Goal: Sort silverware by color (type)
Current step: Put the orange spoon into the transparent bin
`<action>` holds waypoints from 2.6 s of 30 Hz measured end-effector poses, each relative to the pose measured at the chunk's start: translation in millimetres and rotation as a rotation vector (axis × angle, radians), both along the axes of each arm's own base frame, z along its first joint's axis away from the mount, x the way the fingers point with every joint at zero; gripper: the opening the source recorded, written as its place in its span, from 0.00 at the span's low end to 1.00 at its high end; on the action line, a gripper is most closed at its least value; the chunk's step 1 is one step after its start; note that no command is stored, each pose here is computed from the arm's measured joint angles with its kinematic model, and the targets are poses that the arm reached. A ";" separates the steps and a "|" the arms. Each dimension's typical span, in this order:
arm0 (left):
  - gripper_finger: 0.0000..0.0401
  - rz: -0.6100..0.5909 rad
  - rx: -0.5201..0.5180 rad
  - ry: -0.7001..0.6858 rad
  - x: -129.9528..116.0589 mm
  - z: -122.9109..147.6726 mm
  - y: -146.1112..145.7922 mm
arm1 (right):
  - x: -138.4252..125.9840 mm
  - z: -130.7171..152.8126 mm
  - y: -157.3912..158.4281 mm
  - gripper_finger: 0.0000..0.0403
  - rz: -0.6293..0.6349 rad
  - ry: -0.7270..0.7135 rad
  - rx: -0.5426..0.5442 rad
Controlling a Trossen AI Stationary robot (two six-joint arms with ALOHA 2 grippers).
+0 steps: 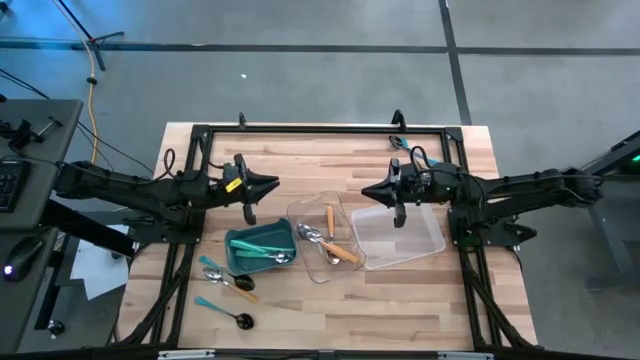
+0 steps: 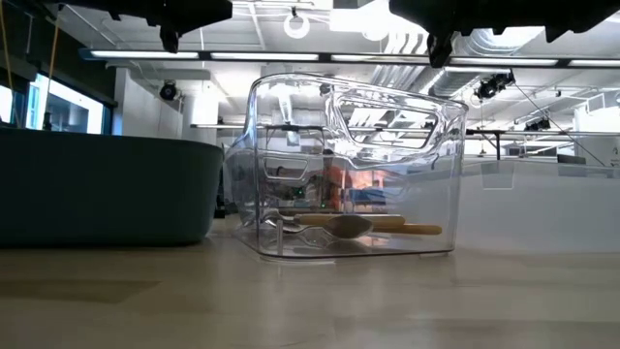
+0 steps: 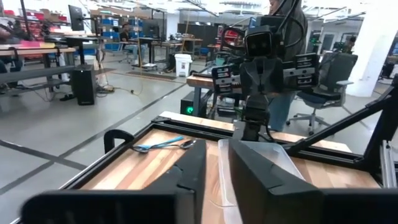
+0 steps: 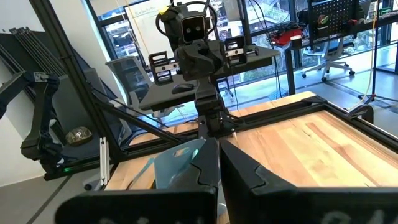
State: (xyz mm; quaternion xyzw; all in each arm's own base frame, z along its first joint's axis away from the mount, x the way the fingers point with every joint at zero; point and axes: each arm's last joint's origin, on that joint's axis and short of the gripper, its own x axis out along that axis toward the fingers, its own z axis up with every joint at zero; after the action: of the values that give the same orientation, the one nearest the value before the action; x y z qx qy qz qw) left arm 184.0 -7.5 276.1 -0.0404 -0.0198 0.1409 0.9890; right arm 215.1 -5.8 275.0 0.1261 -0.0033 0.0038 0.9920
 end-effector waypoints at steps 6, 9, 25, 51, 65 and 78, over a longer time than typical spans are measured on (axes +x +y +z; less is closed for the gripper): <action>0.32 -0.080 -0.010 0.094 1.4 11.4 -2.5 | 0.0 -0.1 0.0 0.00 0.000 0.001 0.000; 0.39 -0.163 -0.008 0.197 3.0 26.4 -6.7 | 0.0 -0.7 0.0 0.00 0.001 0.007 0.000; 0.43 -0.710 0.100 0.889 23.8 43.6 -103.2 | 0.0 -4.0 -0.1 0.00 -0.004 0.042 0.009; 0.42 -0.823 0.322 1.381 32.9 -82.9 -215.1 | -0.3 -8.3 -0.2 0.00 -0.007 0.087 0.011; 0.42 -0.983 0.564 1.414 30.5 -113.7 -208.8 | -0.4 -9.7 -0.2 0.00 -0.007 0.101 0.021; 0.42 -1.035 0.662 1.370 29.2 -126.9 -203.4 | -0.4 -9.7 -0.5 0.00 -0.014 0.101 0.021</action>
State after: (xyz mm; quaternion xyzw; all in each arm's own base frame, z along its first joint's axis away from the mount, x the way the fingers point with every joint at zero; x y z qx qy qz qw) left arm 213.2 -210.8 149.2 0.3334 0.5515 -0.3388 0.6855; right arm 214.7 -6.3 265.3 0.1365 0.0459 -0.0094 0.9895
